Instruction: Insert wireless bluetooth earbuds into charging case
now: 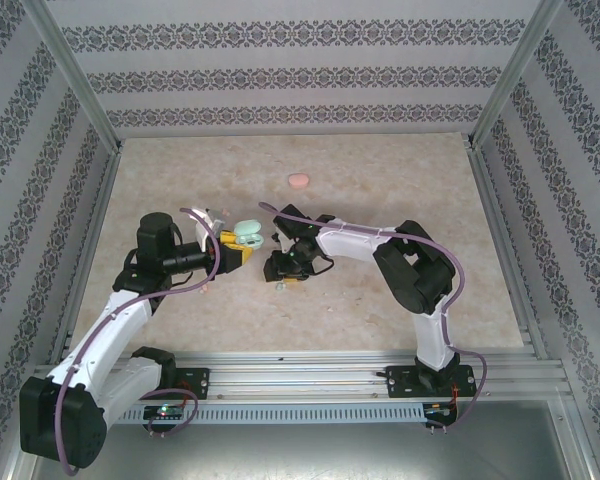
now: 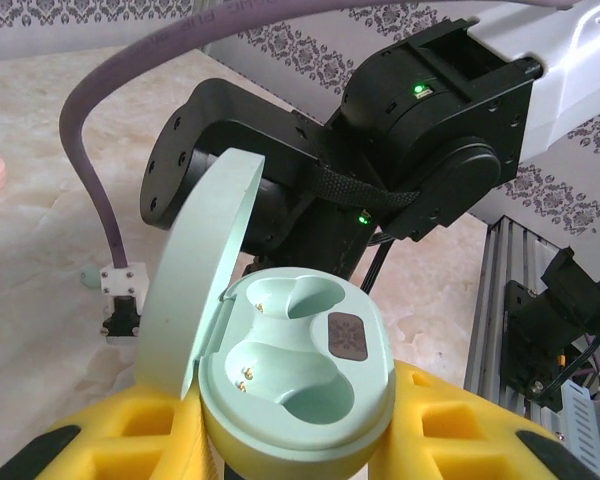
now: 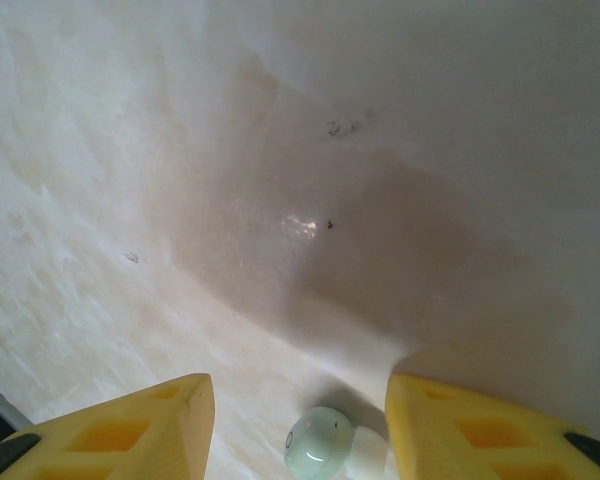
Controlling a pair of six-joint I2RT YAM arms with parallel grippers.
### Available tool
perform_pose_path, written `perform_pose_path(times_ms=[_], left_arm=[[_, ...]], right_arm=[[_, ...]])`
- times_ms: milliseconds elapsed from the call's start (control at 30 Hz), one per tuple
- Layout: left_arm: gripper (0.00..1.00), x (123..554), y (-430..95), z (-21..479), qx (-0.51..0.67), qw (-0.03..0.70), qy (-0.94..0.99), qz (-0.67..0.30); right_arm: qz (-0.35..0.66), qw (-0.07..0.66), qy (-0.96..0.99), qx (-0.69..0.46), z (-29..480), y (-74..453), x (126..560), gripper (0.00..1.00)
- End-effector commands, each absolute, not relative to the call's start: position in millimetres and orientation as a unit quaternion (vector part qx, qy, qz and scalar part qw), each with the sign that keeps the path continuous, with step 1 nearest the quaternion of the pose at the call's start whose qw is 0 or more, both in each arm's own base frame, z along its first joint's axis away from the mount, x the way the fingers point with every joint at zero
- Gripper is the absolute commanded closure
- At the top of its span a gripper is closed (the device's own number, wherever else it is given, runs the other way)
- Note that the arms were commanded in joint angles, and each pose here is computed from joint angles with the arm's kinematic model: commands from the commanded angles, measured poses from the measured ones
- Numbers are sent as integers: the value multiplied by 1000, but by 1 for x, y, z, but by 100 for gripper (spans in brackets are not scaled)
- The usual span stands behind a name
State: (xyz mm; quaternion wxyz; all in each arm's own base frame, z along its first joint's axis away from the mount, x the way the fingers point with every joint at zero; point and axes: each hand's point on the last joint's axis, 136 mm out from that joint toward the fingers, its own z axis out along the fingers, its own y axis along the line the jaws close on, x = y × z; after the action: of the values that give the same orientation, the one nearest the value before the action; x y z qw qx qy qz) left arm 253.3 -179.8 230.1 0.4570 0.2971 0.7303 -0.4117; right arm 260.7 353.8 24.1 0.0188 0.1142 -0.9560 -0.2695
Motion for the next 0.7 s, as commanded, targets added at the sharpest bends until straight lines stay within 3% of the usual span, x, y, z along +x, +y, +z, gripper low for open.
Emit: perform_pose_path(times_ms=[0,667], left_arm=[[86,258,-178,237,296,473,722,-409],[86,259,-177,239,294,474,724,-407]], right_arm=[[-257,48,-958,113,11,342,244,50],[-265,26,-957,114,40,341,229,51]])
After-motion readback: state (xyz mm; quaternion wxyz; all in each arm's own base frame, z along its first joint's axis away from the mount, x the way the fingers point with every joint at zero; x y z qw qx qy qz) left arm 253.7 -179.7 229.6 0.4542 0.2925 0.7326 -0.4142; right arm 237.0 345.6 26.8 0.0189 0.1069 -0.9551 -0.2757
